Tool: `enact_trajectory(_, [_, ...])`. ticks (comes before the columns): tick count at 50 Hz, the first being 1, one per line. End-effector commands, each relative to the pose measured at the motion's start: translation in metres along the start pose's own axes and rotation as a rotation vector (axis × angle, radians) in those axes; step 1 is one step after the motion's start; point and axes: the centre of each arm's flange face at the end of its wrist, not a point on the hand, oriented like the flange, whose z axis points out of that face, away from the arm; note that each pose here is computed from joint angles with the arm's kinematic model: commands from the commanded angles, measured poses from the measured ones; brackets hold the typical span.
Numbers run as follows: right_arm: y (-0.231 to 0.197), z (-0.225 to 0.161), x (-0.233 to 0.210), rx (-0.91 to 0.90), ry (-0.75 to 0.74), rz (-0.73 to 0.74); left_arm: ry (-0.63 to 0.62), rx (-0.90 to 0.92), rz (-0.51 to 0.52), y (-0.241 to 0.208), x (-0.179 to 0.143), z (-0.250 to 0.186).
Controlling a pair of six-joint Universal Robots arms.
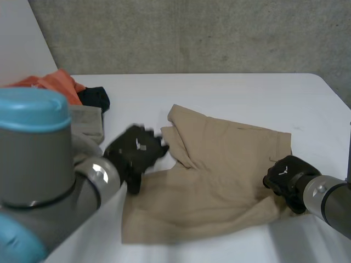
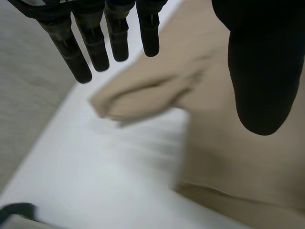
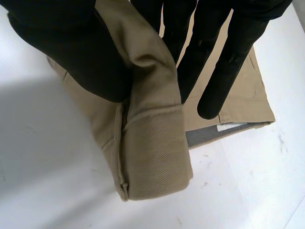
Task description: Fold the laundry.
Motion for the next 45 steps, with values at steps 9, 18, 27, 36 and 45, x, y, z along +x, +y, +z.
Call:
enact_trajectory(9, [0.008,0.012,-0.002,0.036,0.062,0.054,0.0,0.295,0.009,0.035,-0.028,0.141])
enact_trajectory(18, [0.011,0.014,-0.003,0.037,0.066,0.085,0.086,0.314,0.005,0.06,-0.01,0.177])
enact_trajectory(27, [0.011,0.015,-0.002,0.04,0.07,0.095,0.073,0.312,0.006,0.067,-0.009,0.189])
enact_trajectory(36, [0.011,0.016,0.0,0.048,0.084,0.095,-0.094,0.309,0.019,0.047,-0.034,0.167])
enact_trajectory(45, [0.01,0.016,-0.001,0.056,0.08,0.091,-0.113,0.255,0.014,0.041,-0.034,0.132])
